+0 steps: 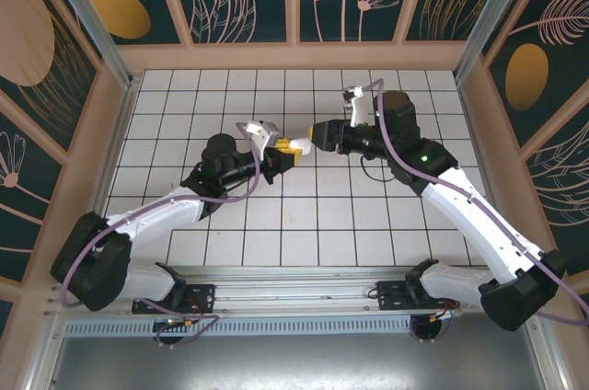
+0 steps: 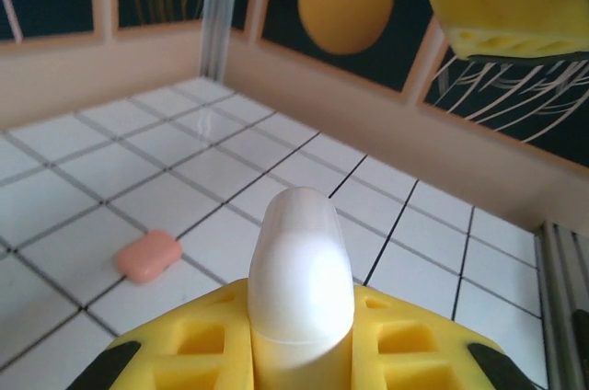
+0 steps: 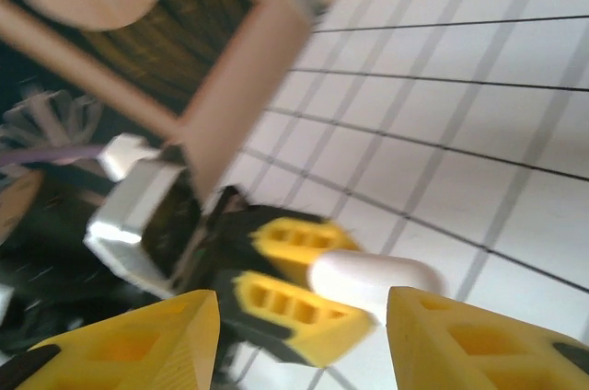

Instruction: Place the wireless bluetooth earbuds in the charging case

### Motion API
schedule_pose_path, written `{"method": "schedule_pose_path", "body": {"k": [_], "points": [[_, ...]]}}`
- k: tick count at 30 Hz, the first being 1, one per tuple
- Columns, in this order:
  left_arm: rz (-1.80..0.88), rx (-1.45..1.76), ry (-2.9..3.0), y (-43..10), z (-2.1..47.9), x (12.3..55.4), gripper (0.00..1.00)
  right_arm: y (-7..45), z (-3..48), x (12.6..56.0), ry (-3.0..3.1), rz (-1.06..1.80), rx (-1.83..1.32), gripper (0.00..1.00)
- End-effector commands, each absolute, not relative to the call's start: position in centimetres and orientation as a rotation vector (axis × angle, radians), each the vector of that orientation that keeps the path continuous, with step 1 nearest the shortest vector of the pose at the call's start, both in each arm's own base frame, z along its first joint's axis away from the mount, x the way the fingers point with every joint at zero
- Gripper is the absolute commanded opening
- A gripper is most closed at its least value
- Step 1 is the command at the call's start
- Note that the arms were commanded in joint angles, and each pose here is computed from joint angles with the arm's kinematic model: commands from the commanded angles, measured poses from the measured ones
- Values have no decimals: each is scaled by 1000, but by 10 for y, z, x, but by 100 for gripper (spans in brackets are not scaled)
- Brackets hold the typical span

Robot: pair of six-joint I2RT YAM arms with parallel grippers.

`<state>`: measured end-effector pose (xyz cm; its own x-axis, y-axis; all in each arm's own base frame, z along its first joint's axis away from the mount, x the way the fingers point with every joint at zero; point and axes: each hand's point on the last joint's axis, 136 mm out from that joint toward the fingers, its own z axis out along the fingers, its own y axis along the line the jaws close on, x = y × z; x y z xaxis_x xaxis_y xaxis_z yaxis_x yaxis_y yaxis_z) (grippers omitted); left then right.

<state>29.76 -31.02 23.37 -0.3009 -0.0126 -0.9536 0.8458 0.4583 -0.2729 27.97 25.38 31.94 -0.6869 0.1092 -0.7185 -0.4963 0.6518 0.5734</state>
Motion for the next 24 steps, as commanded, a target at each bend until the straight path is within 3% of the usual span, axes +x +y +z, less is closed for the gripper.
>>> {"method": "schedule_pose_path", "body": {"k": [1, 8, 13, 19, 24], "points": [[-1035, 625, 1813, -311, 199, 317, 3, 203, 247, 302, 2272, 701, -39, 53], [-1087, 489, 2134, -330, 107, 342, 6, 147, 191, 320, 2255, 534, 197, 61], [-1051, 411, 2230, -334, 72, 359, 10, 105, 171, 330, 2222, 406, 313, 70], [-928, 405, 2343, -333, 41, 374, 21, 47, 163, 335, 2123, 238, 460, 89], [-800, 414, 2386, -323, 35, 383, 37, -5, 156, 334, 2030, 18, 506, 99]]}}
